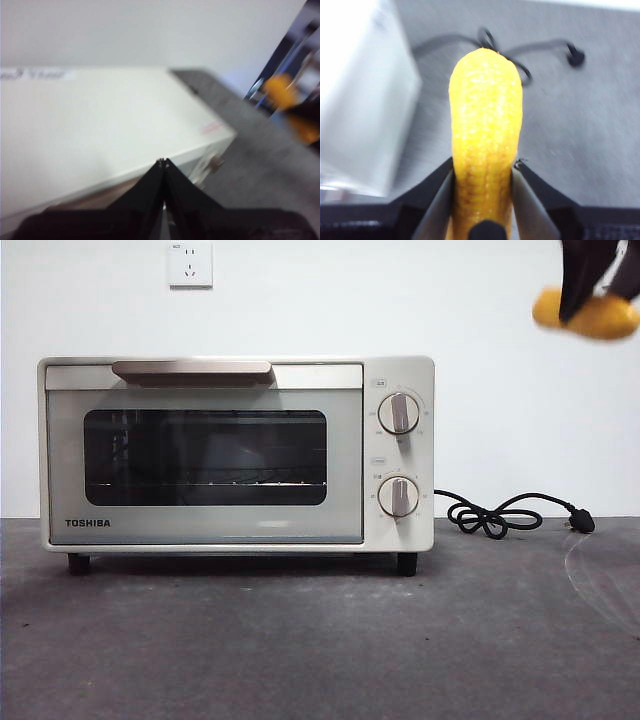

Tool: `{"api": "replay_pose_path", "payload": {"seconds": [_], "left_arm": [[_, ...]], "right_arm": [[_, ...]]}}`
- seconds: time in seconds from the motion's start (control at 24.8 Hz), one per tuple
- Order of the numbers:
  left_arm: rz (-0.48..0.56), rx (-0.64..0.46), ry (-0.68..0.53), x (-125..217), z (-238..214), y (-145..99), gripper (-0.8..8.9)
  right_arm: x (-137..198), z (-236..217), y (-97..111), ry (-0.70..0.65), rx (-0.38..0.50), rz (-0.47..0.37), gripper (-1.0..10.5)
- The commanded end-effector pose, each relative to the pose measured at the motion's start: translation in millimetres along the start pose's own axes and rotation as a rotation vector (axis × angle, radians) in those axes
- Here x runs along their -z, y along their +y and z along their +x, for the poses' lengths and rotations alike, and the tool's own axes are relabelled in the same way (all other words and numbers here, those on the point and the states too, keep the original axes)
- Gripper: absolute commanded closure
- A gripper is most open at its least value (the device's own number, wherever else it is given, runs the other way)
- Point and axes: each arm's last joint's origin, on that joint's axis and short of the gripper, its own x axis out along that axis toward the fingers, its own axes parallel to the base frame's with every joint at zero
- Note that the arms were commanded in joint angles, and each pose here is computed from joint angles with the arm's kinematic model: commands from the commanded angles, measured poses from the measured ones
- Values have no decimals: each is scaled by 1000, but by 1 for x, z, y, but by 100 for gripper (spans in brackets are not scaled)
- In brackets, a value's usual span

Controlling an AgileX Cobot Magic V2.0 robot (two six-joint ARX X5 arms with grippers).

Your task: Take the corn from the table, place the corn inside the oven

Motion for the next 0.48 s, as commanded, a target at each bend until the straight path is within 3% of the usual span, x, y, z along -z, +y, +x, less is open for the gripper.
{"api": "replay_pose_path", "payload": {"seconds": [0.04, 0.24, 0.48], "left_arm": [[108, -72, 84, 1, 12, 2, 819], [169, -176, 147, 1, 27, 5, 819], [217, -235, 144, 0, 32, 0, 819]], "right_arm": [[-1, -19, -1, -44, -29, -5, 962], [2, -44, -4, -73, -44, -4, 962], [9, -60, -4, -63, -133, -8, 962]]}}
